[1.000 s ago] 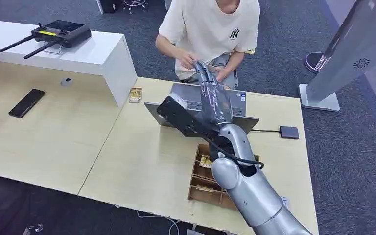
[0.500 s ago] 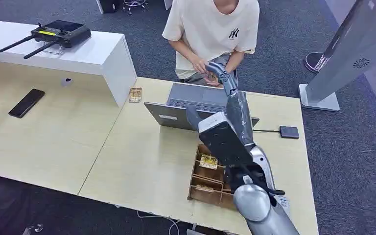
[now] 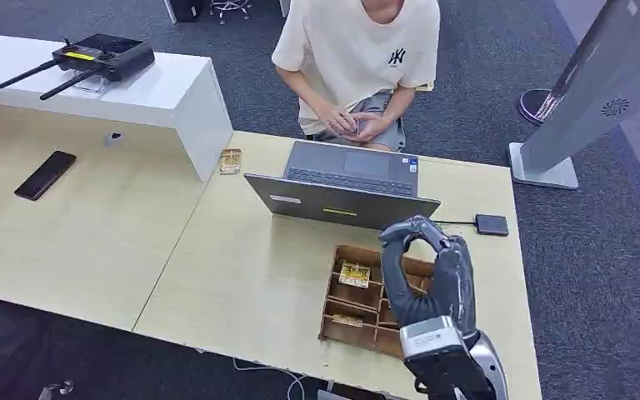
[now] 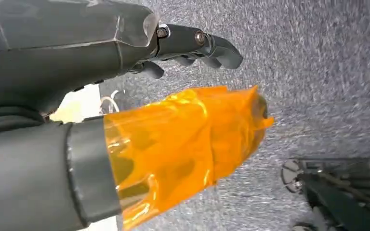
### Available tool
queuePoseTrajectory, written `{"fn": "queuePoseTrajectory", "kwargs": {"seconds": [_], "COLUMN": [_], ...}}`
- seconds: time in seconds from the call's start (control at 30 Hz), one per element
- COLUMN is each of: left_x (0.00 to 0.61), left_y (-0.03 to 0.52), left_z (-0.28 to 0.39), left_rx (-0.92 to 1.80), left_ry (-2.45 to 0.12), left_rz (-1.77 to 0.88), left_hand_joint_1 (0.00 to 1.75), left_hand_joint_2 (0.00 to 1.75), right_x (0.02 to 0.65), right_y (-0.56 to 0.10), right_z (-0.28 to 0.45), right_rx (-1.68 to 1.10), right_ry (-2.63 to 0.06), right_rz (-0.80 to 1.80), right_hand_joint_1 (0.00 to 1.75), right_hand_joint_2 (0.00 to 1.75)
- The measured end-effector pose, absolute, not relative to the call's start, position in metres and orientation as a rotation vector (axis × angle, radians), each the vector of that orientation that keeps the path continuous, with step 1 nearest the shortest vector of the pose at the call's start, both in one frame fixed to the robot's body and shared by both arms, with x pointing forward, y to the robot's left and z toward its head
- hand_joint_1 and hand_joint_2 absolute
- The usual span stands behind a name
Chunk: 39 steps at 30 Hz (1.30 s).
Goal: Pass the card to the sensor for recognition and then transmit it.
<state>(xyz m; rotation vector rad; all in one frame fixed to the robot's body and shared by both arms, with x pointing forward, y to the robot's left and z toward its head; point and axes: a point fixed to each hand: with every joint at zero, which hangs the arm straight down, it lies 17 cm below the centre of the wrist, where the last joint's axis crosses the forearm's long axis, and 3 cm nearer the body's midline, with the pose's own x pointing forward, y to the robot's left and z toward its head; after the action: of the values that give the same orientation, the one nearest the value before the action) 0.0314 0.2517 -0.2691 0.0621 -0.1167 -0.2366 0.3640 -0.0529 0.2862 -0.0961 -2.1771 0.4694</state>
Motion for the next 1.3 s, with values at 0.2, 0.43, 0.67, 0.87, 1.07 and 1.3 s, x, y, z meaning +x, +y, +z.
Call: {"fn": "queuePoseTrajectory", "kwargs": {"seconds": [0.2,0.43,0.67,0.87,1.07,1.3], "left_x": [0.034,0.024,0.012,0.011,0.013,0.012], "left_y": [0.26,0.266,0.257,0.25,0.246,0.247], "left_z": [-0.267,-0.261,-0.252,-0.248,-0.246,-0.246], "left_rx": [0.073,0.075,0.071,0.074,0.075,0.083], "left_ry": [-0.112,-0.082,-0.069,-0.077,-0.085,-0.083], "left_rz": [-0.102,-0.004,-0.05,-0.086,-0.103,-0.128], "left_hand_joint_1": [0.0,0.0,0.0,0.0,0.0,0.0], "left_hand_joint_2": [0.0,0.0,0.0,0.0,0.0,0.0], "right_x": [0.344,0.331,0.326,0.322,0.319,0.314], "right_y": [-0.059,-0.062,-0.071,-0.09,-0.09,-0.08], "right_z": [0.261,0.233,0.209,0.197,0.178,0.157], "right_rx": [-0.174,-0.264,-0.387,-0.503,-0.541,-0.559], "right_ry": [-2.143,-2.077,-2.015,-2.01,-1.977,-1.943], "right_rz": [0.556,0.656,0.729,0.727,0.792,0.89], "right_hand_joint_1": [0.4,0.37,1.13,1.27,1.29,1.06], "right_hand_joint_2": [1.75,1.75,1.75,1.75,1.75,1.75]}}
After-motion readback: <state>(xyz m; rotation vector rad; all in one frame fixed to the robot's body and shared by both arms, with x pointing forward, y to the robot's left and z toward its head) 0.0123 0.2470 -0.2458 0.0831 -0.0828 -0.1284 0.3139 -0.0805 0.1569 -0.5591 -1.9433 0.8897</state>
